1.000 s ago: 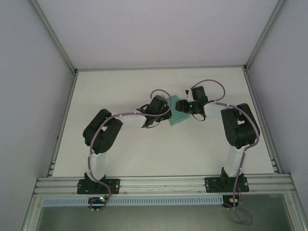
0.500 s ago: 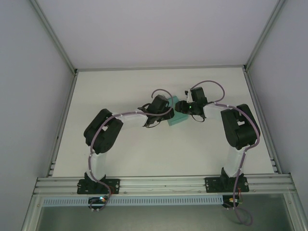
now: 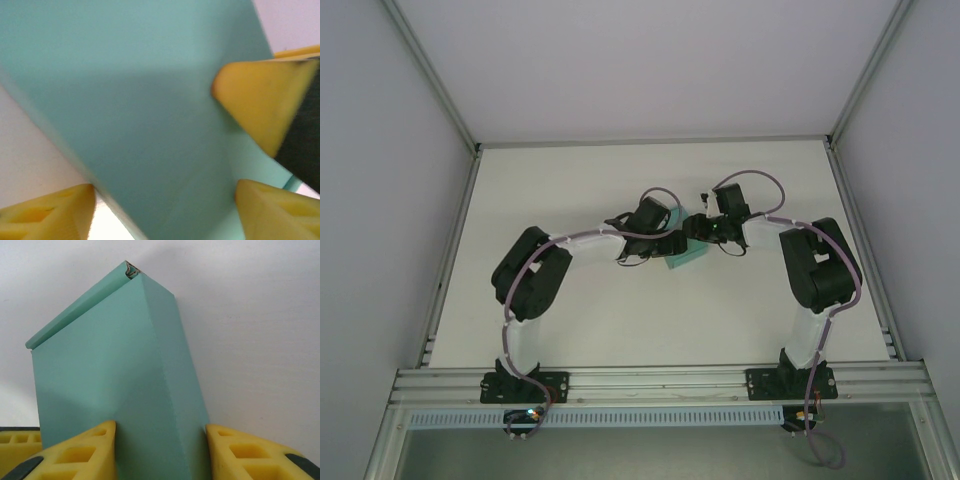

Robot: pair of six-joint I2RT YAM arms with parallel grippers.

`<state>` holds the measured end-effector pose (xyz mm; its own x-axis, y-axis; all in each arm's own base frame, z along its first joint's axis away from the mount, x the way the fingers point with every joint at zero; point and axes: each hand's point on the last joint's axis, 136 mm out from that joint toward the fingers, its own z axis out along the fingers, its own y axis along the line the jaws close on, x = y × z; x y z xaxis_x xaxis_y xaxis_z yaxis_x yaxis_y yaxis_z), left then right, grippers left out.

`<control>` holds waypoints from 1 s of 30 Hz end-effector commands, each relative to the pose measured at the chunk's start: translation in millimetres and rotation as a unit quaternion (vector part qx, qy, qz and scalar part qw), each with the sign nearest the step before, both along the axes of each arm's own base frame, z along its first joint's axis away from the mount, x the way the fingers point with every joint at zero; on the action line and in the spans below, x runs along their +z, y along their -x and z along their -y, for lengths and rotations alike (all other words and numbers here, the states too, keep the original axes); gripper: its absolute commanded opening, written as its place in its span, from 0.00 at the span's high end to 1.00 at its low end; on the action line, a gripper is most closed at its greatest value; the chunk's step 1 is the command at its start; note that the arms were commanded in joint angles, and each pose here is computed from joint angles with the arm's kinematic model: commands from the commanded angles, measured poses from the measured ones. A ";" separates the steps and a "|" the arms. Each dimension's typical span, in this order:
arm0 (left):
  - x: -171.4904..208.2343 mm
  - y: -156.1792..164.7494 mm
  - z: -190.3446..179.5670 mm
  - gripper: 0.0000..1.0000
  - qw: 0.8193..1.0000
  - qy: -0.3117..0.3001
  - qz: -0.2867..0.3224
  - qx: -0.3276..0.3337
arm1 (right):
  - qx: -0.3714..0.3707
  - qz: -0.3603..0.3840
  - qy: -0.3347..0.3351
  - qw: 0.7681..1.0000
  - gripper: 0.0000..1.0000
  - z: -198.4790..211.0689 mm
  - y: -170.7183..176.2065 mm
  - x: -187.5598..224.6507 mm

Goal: Assemble paper box

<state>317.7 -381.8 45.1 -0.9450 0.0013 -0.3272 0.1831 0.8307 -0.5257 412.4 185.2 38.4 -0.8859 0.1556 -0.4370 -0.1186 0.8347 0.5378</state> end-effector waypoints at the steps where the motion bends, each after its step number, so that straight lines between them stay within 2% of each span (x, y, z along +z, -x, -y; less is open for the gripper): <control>1: -8.8 72.7 42.7 0.23 0.986 0.047 -0.087 -0.135 | 0.098 -0.154 -0.031 0.983 0.64 -50.8 90.5 -43.0; 6: -18.2 73.8 38.3 0.22 0.986 0.028 -0.100 -0.131 | 0.096 -0.154 -0.028 0.983 0.65 -49.7 91.0 -44.0; 10: -14.6 73.1 47.9 0.25 0.984 0.054 -0.111 -0.127 | 0.093 -0.156 -0.033 0.983 0.65 -50.5 91.7 -45.1; 13: -21.3 65.1 45.1 0.35 0.988 0.043 -0.107 -0.104 | 0.093 -0.158 -0.037 0.982 0.65 -51.5 94.5 -45.7; 16: -32.1 49.0 36.6 0.50 0.993 0.021 -0.099 -0.058 | 0.090 -0.165 -0.037 0.982 0.66 -50.6 99.4 -50.8; 19: -37.8 37.4 35.5 0.66 0.995 0.025 -0.097 -0.023 | 0.090 -0.172 -0.041 0.980 0.66 -52.0 104.7 -55.4; 21: -40.1 33.9 37.9 0.72 0.995 0.027 -0.095 -0.015 | 0.092 -0.176 -0.044 0.979 0.66 -53.6 107.5 -57.2; 26: -47.1 28.5 30.2 0.95 0.997 -0.005 -0.082 0.009 | 0.090 -0.181 -0.045 0.978 0.66 -53.5 109.8 -60.5; 28: -48.0 27.3 26.0 1.00 0.997 -0.009 -0.077 0.019 | 0.090 -0.180 -0.048 0.978 0.66 -54.2 110.7 -61.0; 30: -50.0 27.0 22.1 1.00 0.997 -0.016 -0.074 0.026 | 0.090 -0.180 -0.049 0.978 0.66 -54.6 111.5 -60.9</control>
